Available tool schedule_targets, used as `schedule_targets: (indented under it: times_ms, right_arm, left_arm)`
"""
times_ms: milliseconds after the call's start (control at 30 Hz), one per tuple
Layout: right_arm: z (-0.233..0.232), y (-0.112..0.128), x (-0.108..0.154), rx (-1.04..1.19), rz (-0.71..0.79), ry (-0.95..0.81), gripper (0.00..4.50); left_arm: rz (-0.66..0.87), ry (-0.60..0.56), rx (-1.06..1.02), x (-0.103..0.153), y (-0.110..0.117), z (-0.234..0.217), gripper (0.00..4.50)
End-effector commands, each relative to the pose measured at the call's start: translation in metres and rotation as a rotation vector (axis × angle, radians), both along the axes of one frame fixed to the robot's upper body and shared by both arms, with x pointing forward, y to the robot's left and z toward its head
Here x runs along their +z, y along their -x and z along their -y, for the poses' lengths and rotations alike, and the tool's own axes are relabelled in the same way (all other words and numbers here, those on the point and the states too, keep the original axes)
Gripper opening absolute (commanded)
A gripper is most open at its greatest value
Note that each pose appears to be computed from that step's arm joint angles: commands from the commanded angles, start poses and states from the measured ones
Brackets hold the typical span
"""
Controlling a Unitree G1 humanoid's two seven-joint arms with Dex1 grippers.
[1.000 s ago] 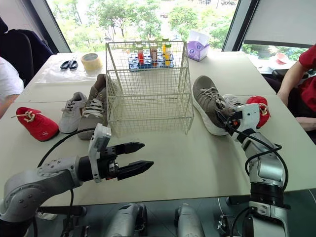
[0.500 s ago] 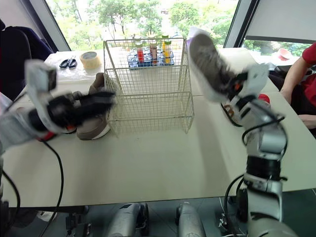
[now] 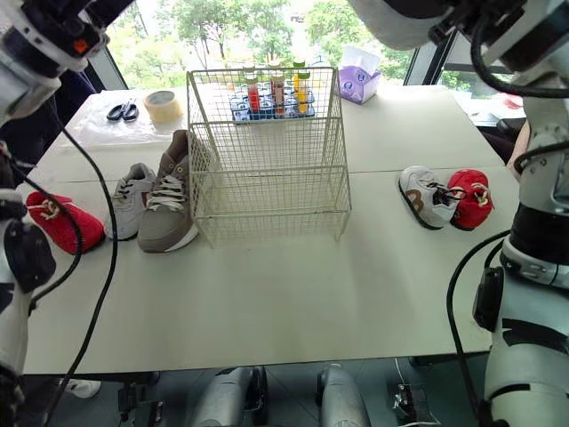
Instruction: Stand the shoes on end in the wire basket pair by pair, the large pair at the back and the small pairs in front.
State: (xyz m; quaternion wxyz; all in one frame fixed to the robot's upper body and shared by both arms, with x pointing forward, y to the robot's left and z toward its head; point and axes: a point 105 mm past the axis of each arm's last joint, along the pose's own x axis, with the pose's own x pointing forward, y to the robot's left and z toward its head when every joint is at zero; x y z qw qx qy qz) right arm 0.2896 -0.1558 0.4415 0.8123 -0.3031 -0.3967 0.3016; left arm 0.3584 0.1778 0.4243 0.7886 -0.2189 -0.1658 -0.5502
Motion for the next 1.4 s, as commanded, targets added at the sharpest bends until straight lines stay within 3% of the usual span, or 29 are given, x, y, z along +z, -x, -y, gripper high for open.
schedule_targets:
  times_ms: [33,300,533,633,800,867,900,1000,1133,1300,1400]
  right_arm:
    - [-0.014,0.024,0.015,0.068,0.100,0.089,0.33]
    - [-0.031,0.028,0.002,0.137,0.096,0.218,0.33]
    - [-0.039,0.027,-0.016,0.171,0.103,0.340,0.33]
    - [-0.043,0.026,-0.021,0.184,0.110,0.364,0.30]
    - [-0.045,0.026,-0.022,0.192,0.106,0.355,0.30]
    - [-0.043,0.024,-0.023,0.182,0.087,0.329,0.30]
    - [-0.040,0.021,-0.022,0.170,0.068,0.298,0.30]
    - [-0.002,0.011,-0.010,0.225,-0.120,-0.052,0.30]
    - [0.077,-0.011,-0.028,0.244,-0.276,-0.583,2.06]
    - [0.101,-0.029,-0.056,0.436,-0.378,-1.052,4.46]
    - [0.054,-0.048,-0.081,0.540,-0.578,-1.022,4.46]
  left_arm:
    - [0.056,-0.037,0.021,0.010,-0.002,-0.005,4.50]
    - [0.068,-0.073,-0.027,0.021,0.001,-0.003,4.50]
    - [0.054,-0.205,-0.065,0.012,0.001,0.008,4.50]
    - [0.039,-0.287,-0.153,0.003,0.009,0.014,3.66]
    - [0.029,-0.274,-0.175,0.003,0.011,0.013,1.43]
    - [0.025,-0.257,-0.160,0.003,0.009,0.011,0.80]
    - [0.020,-0.237,-0.159,0.004,0.009,0.009,0.80]
    - [0.009,-0.135,-0.162,0.009,0.013,-0.002,0.80]
    - [0.018,0.104,-0.163,0.015,0.024,-0.028,0.79]
    - [0.034,0.377,-0.121,-0.015,0.038,-0.032,0.79]
    - [0.010,0.590,-0.083,-0.027,0.042,-0.028,0.79]
